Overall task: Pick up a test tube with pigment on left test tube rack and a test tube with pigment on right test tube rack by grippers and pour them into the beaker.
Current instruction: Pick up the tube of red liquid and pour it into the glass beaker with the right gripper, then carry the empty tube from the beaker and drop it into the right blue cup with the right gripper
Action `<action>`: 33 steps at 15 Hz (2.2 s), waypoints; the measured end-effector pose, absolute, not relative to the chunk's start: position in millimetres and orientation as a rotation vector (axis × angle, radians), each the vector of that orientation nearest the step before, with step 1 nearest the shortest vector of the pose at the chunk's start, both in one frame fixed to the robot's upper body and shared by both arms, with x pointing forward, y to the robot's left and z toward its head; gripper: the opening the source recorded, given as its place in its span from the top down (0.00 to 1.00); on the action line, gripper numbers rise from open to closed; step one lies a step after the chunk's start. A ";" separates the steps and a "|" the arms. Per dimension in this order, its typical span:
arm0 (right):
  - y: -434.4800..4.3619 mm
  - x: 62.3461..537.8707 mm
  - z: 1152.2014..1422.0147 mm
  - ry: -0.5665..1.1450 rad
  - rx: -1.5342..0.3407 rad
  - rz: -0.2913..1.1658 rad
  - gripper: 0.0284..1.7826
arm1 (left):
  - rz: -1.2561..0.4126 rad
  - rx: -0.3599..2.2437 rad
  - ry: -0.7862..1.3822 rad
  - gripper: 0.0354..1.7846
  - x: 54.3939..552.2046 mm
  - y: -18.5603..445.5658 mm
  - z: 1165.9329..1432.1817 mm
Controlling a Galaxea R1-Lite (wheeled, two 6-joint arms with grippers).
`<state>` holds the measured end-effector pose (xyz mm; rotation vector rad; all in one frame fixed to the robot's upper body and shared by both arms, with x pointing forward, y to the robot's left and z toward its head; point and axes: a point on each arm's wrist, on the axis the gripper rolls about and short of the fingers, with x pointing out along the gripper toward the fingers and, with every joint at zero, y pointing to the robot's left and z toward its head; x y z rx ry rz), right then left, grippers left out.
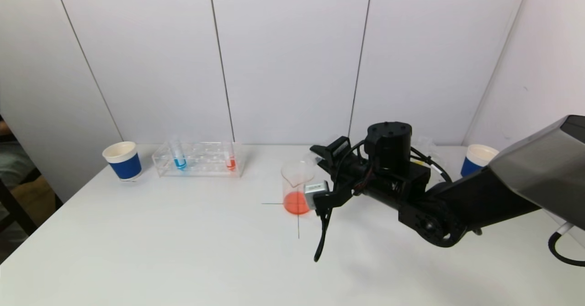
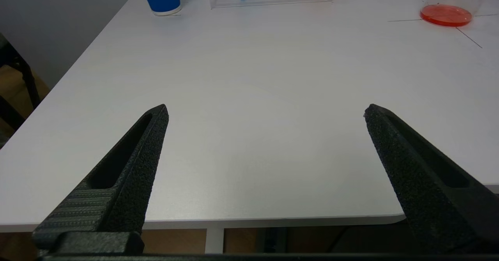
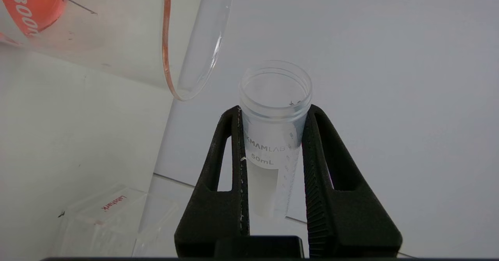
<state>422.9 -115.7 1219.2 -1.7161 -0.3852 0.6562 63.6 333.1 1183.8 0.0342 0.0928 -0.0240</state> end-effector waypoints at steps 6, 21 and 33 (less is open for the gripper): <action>-113.7 422.2 1222.6 -0.379 -1.601 0.650 0.75 | -0.024 0.034 0.092 0.01 63.6 333.1 1183.8; -113.3 415.5 1260.8 -0.355 -1.109 0.562 0.75 | -0.024 0.034 0.092 0.01 63.6 333.1 1183.8; -130.4 405.4 1328.2 -0.281 -0.549 0.304 0.75 | -0.024 0.034 0.093 0.01 63.6 333.1 1183.8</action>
